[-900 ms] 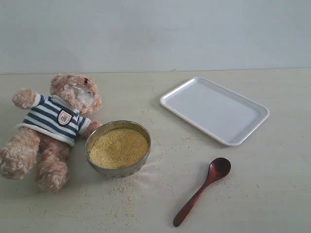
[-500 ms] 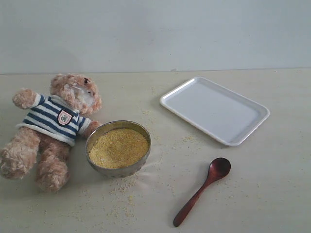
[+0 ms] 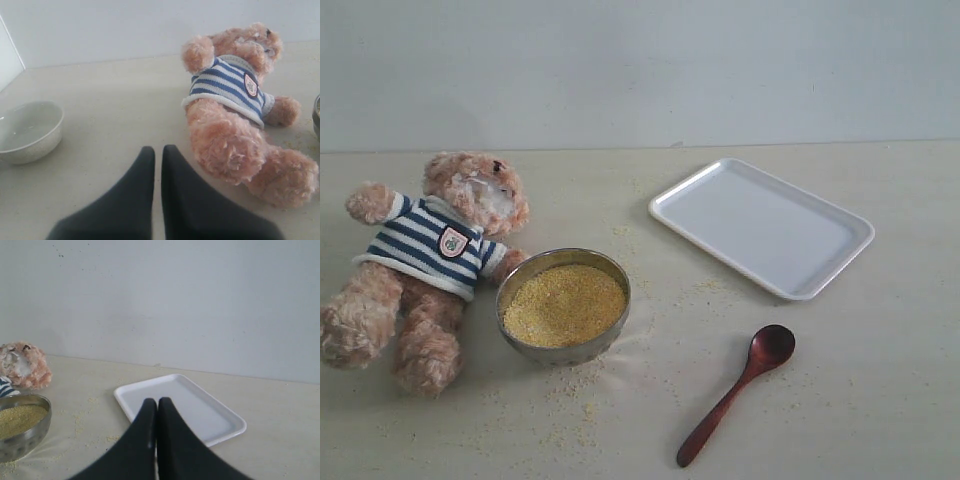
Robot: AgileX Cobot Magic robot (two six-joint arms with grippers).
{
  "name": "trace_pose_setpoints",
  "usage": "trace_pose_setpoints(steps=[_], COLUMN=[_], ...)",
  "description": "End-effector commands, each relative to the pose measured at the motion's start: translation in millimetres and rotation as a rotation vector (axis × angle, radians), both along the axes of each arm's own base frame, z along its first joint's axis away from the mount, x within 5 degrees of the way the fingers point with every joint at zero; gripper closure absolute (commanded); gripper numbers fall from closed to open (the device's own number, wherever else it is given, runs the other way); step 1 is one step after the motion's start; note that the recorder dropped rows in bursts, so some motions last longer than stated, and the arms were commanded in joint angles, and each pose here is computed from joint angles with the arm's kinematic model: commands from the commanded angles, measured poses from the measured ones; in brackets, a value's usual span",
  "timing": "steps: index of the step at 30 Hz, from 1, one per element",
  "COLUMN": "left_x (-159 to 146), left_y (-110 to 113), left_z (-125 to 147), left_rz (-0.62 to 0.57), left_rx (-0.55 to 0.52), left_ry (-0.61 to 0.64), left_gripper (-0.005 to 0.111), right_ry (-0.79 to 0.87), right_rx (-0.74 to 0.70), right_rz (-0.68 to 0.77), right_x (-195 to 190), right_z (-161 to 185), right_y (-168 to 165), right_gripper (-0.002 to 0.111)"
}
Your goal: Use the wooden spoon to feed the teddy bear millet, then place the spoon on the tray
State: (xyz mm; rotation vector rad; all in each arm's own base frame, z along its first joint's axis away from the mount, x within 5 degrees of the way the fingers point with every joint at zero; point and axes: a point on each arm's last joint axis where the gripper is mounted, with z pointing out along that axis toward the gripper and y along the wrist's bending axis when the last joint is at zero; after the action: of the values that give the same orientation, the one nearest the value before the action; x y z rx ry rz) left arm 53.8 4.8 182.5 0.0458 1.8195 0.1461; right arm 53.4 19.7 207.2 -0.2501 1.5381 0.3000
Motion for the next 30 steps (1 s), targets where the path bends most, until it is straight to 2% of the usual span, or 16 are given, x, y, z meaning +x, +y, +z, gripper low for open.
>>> trace_pose_setpoints(steps=[1, 5, 10, 21, 22, 23, 25, 27, 28, 30], left_x=[0, 0, 0, 0, 0, 1, 2, 3, 3, 3], left_y=[0, 0, 4, 4, 3, 1, -3, -5, -4, -3], left_z=[3, 3, 3, 4, 5, 7, 15, 21, 23, 27], left_rz=[-0.001, -0.002, -0.028, -0.028, -0.025, -0.023, -0.008, 0.010, 0.017, 0.026], left_rx=[0.007, 0.020, 0.303, 0.310, 0.264, 0.168, -0.156, -0.436, -0.528, -0.605], left_ry=[-0.024, -0.023, 0.000, -0.009, -0.031, -0.060, -0.167, -0.243, -0.275, -0.317], left_gripper=[0.102, 0.102, 0.102, 0.102, 0.102, 0.102, 0.102, 0.102, 0.102, 0.102], right_ry=[-0.018, -0.018, -0.018, -0.018, -0.018, -0.018, -0.018, -0.018, -0.018, -0.018], right_rx=[0.004, 0.004, 0.004, 0.004, 0.004, 0.004, 0.004, 0.004, 0.004, 0.004], right_rz=[0.000, 0.000, 0.000, 0.000, 0.000, 0.000, 0.000, 0.000, 0.000, 0.000], right_x=[0, 0, 0, 0, 0, 0, 0, 0, 0, 0], right_z=[2, 2, 2, 2, 2, 2, 2, 2, 2, 2], right_y=[0, 0, 0, 0, 0, 0, 0, 0, 0, 0], right_gripper=[0.108, 0.108, 0.108, 0.108, 0.108, 0.108, 0.108, 0.108, 0.108, 0.108])
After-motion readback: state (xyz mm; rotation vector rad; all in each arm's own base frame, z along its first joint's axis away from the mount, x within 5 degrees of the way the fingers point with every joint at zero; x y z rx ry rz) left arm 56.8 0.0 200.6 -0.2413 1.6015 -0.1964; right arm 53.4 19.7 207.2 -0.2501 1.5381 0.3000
